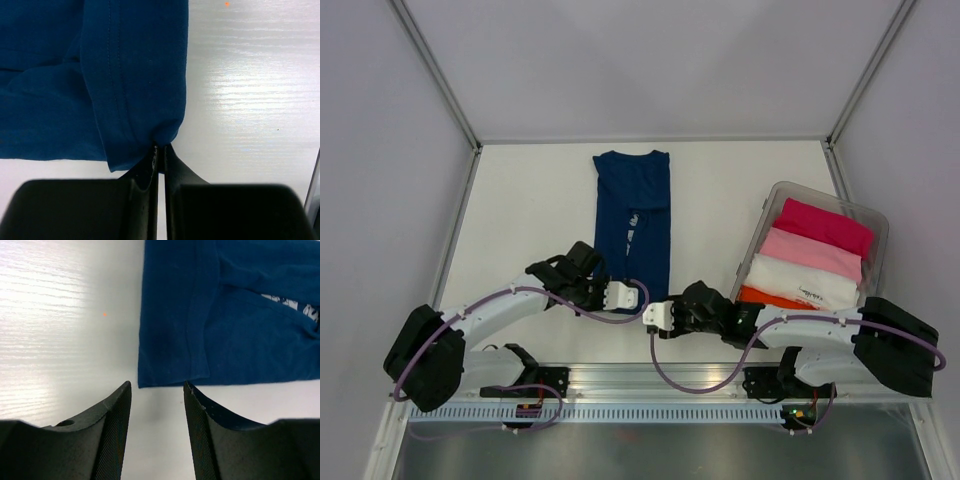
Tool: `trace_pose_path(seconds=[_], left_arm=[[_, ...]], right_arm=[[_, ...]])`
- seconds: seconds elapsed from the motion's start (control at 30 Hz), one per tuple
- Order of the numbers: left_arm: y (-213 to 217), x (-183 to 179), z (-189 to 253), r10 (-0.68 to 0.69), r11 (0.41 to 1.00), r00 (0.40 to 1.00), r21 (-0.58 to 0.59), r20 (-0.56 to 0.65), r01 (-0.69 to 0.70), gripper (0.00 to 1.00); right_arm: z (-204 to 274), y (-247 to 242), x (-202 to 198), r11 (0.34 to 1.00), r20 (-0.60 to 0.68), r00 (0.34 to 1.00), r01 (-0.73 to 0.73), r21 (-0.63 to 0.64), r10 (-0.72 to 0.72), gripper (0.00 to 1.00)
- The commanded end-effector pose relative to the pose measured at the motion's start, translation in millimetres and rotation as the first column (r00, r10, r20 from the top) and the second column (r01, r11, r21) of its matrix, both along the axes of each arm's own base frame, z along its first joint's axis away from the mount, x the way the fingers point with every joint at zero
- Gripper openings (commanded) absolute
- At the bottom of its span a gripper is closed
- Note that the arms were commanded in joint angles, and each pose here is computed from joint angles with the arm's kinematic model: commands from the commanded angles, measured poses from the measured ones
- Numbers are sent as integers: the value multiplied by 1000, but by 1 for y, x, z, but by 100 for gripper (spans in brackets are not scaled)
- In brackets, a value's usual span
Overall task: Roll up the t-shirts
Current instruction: Roll the tshirt
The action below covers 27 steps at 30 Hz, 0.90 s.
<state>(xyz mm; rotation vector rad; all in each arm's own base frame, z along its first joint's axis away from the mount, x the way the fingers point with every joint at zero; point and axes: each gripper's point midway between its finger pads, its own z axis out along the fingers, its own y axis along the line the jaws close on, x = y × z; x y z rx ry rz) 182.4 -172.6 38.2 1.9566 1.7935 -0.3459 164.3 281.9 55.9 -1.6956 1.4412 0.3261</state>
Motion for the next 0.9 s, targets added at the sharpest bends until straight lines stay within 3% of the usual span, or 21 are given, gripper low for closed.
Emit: trace_pose_path(seconds=[0.0,0.37,0.5,0.53,0.7,0.87], left_arm=[[-11,1,12,15,998,999,-53,-33,-17,2],[-9,1,13,26,998,999,-55,-41,-28,2],[-7,2,14,27,998,999,-49,-43,-30,2],[-6,2,15,29,998,999,-50,-45,-32,2],[-1,-16,16,21,998,992,-51,-128,-28,2],[4,-44,23,-23,999,972,-53,-233,11,2]], right_arm=[[6,16,8,999,115,993,-40,3,39,53],[-19,26,26,996,107,993,50,-74,-42,50],[-24,27,24,992,72,996,50,-114,-42,6],[-24,24,22,991,64,997,45,-127,-37,2],[-5,25,-5,998,-95,995,-34,-54,29,0],[3,21,-48,992,-325,941,-116,-47,94,0]])
